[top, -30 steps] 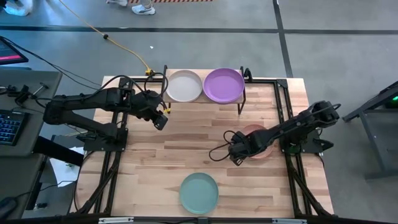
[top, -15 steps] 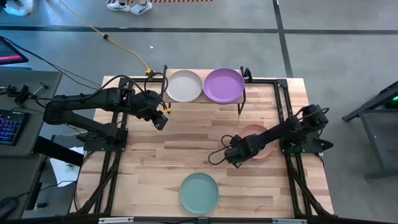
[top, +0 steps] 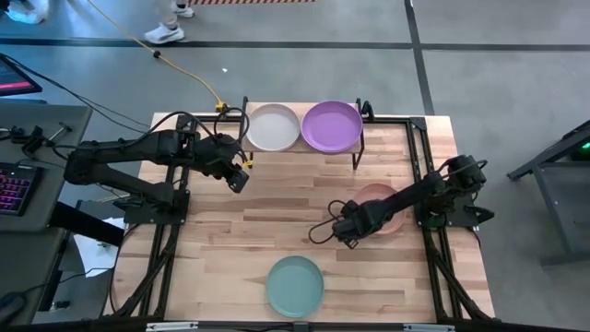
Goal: Place and stack plates onto a shelf
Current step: Stack the orange plate on the white plate on the shelf
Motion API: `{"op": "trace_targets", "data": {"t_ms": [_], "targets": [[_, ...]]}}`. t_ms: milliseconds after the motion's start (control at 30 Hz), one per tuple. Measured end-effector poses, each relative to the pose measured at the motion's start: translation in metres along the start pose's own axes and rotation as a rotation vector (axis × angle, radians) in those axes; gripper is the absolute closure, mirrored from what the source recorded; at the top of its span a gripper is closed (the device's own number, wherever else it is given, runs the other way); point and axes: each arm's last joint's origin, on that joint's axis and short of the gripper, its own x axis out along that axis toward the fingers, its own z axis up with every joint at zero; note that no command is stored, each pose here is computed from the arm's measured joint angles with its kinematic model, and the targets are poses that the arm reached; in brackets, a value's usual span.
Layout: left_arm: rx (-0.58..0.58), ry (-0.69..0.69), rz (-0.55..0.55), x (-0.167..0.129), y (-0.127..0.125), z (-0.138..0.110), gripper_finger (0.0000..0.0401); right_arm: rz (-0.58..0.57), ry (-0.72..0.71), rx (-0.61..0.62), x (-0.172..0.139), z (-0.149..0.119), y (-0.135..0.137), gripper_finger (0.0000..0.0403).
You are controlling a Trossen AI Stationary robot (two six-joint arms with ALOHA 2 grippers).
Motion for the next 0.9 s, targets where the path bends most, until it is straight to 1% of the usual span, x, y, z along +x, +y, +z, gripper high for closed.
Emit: {"op": "trace_targets", "data": {"t_ms": [167, 333, 533, 667, 900], "targets": [[0.0, 0.0, 0.0, 0.0, 0.0, 0.0, 0.0304, 0.02, 0.032, -0.021, -0.005, -0.001, 0.004, 0.04], [0.0, 0.0, 0.0, 0.0, 0.0, 0.0, 0.0304, 0.044, 0.017, -0.085, -0.024, 0.001, 0.014, 0.0402], [-0.002, -0.001, 0.001, 0.0, 0.0, 0.0, 0.0304, 0.012, -0.028, -0.134, -0.05, 0.009, 0.018, 0.0403], [-0.002, -0.001, 0.001, 0.0, 0.0, 0.0, 0.0304, 0.02, -0.05, -0.169, -0.065, 0.013, 0.022, 0.0403], [-0.002, -0.001, 0.001, 0.0, 0.0, 0.0, 0.0304, 0.0, -0.055, -0.205, -0.079, 0.021, 0.019, 0.0403]]}}
